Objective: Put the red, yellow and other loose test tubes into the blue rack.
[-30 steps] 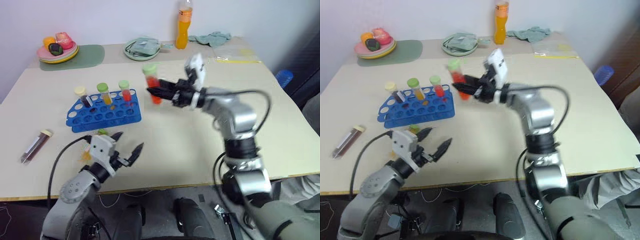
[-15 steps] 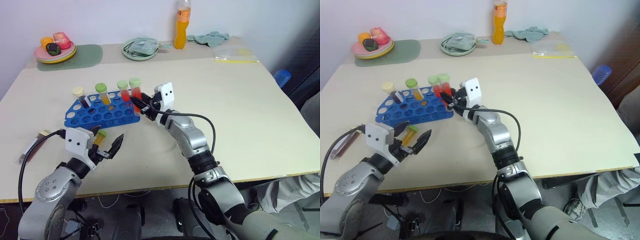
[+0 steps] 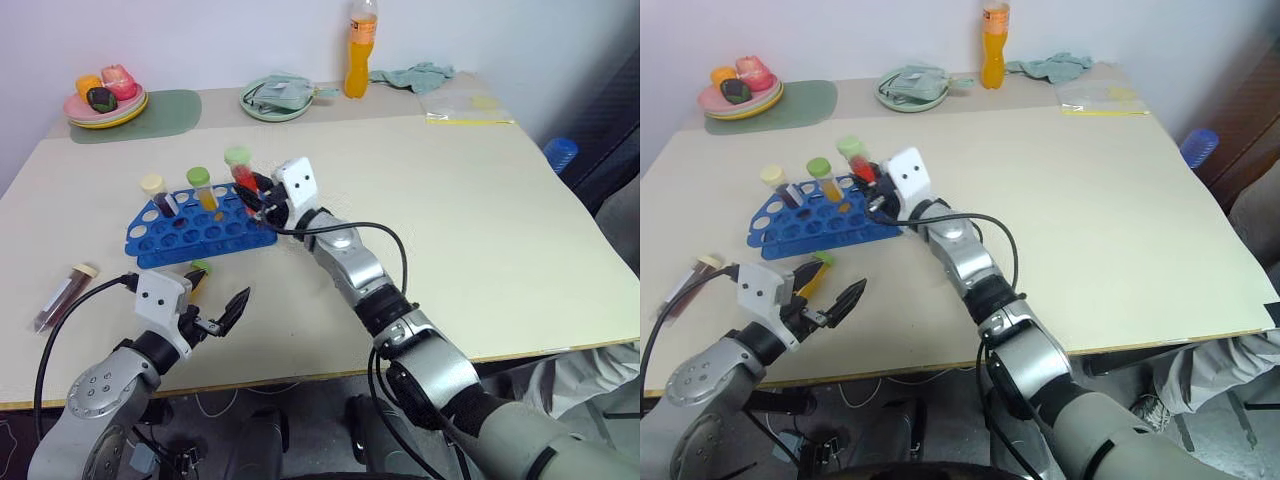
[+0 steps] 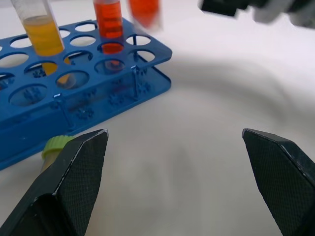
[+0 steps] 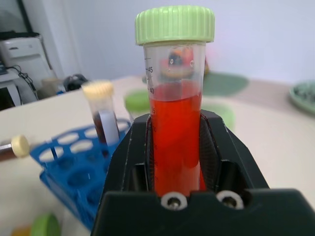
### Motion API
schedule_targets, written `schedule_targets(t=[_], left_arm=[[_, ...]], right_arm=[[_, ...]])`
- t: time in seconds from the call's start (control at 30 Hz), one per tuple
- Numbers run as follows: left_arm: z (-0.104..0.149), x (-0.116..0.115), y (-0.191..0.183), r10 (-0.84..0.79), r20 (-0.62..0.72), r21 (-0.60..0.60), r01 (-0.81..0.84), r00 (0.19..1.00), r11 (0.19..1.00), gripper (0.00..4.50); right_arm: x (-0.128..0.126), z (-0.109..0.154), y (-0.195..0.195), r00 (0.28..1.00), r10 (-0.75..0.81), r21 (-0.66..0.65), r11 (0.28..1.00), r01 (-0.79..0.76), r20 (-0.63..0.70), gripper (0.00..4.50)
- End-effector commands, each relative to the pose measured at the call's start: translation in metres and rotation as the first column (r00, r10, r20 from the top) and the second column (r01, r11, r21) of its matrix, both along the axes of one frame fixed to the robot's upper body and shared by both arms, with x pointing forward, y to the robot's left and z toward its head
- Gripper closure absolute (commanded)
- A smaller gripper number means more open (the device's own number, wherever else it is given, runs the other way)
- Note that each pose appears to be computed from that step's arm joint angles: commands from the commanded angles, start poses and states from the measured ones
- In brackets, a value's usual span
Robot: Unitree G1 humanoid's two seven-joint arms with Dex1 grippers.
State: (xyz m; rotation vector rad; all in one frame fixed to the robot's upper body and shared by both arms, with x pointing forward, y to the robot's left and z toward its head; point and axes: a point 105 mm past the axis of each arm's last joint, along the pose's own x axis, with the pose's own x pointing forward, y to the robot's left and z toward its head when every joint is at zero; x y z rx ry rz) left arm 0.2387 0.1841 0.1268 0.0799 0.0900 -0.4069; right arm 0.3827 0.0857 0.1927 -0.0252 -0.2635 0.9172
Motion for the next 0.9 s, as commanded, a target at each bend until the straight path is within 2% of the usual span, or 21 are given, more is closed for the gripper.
schedule_targets(t=[0.03, 0.6, 0.9], left_arm=[[0.003, -0.002, 0.002, 0.001, 0.028, 0.008, -0.001, 1.000, 1.000, 0.00], [-0.012, -0.007, 0.014, 0.010, 0.021, 0.005, -0.010, 1.000, 1.000, 0.00], [-0.008, -0.003, 0.015, 0.013, 0.031, 0.004, -0.013, 0.999, 1.000, 0.00]], right_arm=[[-0.029, 0.019, 0.046, 0.993, 0.117, 0.090, 0.989, -0.119, 0.029, 3.74], [-0.033, -0.007, 0.062, 0.982, 0.180, 0.027, 0.984, -0.179, -0.059, 3.74], [-0.025, -0.009, 0.063, 0.994, 0.095, 0.016, 0.995, -0.095, -0.049, 3.74]])
